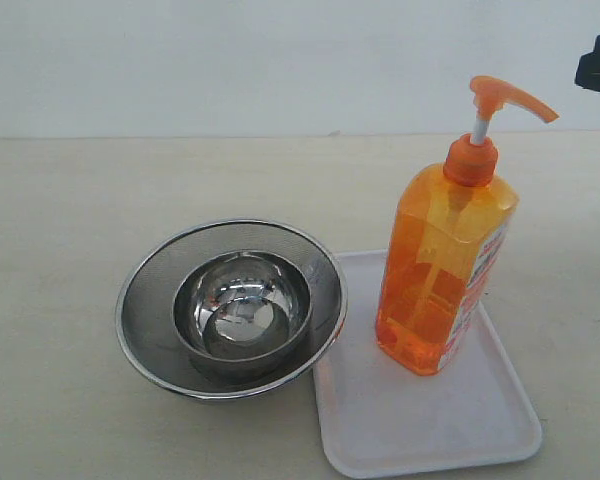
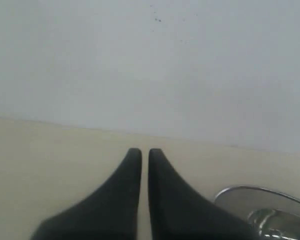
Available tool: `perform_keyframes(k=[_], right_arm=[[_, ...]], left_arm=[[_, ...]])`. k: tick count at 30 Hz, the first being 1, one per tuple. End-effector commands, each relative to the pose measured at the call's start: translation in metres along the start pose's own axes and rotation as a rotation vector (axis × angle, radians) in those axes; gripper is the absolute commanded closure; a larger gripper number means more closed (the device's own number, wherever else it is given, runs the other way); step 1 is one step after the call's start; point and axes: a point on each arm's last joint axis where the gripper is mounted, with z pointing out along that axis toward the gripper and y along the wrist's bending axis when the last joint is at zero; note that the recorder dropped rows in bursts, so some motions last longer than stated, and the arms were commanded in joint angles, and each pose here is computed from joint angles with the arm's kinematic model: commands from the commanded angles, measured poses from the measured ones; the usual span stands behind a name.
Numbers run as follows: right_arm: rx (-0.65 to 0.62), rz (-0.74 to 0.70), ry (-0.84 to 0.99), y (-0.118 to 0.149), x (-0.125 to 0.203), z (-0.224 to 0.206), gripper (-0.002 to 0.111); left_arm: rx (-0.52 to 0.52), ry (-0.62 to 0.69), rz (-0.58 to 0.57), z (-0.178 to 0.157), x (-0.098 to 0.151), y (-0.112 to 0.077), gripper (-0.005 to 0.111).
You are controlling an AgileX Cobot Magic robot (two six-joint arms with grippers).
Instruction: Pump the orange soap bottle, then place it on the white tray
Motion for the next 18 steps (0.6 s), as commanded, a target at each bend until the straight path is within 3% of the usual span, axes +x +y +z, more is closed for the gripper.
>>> perform_keyframes(k=[1,4,8,18], right_arm=[[-0.002,-0.004,-0.003,0.001,0.000,-0.001,0.108],[-0.002,-0.006,-0.003,0.001,0.000,-0.001,0.108],[-0.002,-0.004,-0.003,0.001,0.000,-0.001,0.108],[-0.002,-0.002,-0.003,0.001,0.000,-0.001,0.108]], left_arm=[[-0.068,-0.081,0.056,0.001,0.000,0.006,0.102],[-0.079,-0.046,0.100,0.001,0.003,0.006,0.102],[-0.047,0.185,0.250,0.000,0.024,0.005,0.102],[-0.042,0.236,0.220,-0.001,0.029,0.005,0.102]])
